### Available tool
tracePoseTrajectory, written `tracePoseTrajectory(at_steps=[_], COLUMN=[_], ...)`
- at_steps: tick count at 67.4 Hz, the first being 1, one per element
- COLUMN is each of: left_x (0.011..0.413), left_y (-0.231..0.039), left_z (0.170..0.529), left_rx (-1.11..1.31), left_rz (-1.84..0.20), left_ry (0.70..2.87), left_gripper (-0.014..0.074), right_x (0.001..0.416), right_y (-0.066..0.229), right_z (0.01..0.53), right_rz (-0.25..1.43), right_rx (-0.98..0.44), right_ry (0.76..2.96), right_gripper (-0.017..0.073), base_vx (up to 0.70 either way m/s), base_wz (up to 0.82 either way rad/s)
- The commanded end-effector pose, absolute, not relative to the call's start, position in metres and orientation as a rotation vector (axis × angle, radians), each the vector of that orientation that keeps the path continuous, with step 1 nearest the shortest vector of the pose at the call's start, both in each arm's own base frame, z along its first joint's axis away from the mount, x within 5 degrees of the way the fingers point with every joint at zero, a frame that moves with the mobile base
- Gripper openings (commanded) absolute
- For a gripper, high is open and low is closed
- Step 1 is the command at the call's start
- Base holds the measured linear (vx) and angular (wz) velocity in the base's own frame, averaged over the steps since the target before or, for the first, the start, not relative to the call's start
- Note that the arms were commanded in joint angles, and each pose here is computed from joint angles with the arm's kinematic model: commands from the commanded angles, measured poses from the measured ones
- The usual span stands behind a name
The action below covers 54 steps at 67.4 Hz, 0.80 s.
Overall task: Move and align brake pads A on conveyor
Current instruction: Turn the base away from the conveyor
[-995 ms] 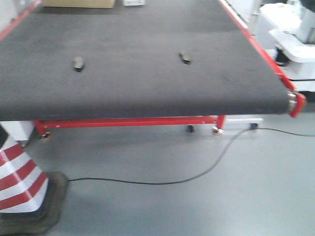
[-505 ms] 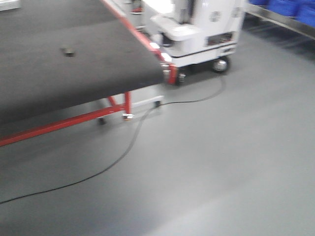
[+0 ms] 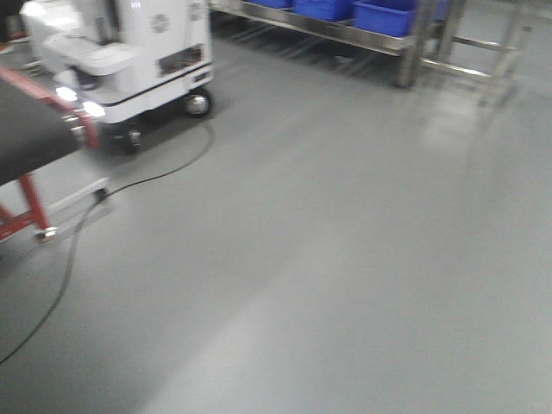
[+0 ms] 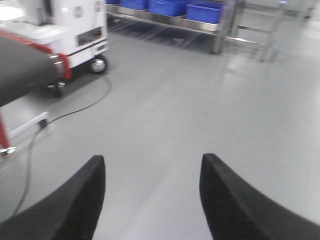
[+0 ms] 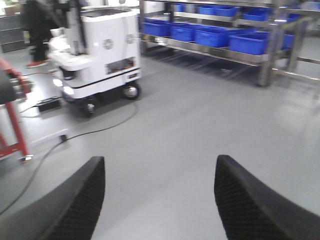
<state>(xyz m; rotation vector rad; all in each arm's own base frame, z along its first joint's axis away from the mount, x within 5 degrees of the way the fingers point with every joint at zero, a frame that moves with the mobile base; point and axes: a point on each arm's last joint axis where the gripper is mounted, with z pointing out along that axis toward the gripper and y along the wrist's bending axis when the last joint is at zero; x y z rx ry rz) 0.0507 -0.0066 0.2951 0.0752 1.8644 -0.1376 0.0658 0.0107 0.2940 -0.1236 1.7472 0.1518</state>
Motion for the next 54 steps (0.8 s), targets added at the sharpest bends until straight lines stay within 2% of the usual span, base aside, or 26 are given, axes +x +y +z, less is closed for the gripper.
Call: tracePoseTrajectory(at_steps=[1, 54], left_x=[0.0522, 0.0522], left_y=[-0.0073, -0.0073], left_z=[0.3087, 0.3087], left_rx=[0.073, 0.073], left_rz=[-0.153, -0.153], left_ry=[1.782, 1.782], left_gripper=[0.0394, 0.0394], right_x=[0.0665, 0.0665], right_y=[0.0109, 0.0109], right_z=[0.3084, 0.3084], right_rz=[0.147, 0.147], right_rx=[-0.129, -0.129], right_ry=[1.659, 1.659], right_gripper=[0.0449, 0.0449], base_vx=[-0.1, -0.05], base_wz=[-0.8, -0.85])
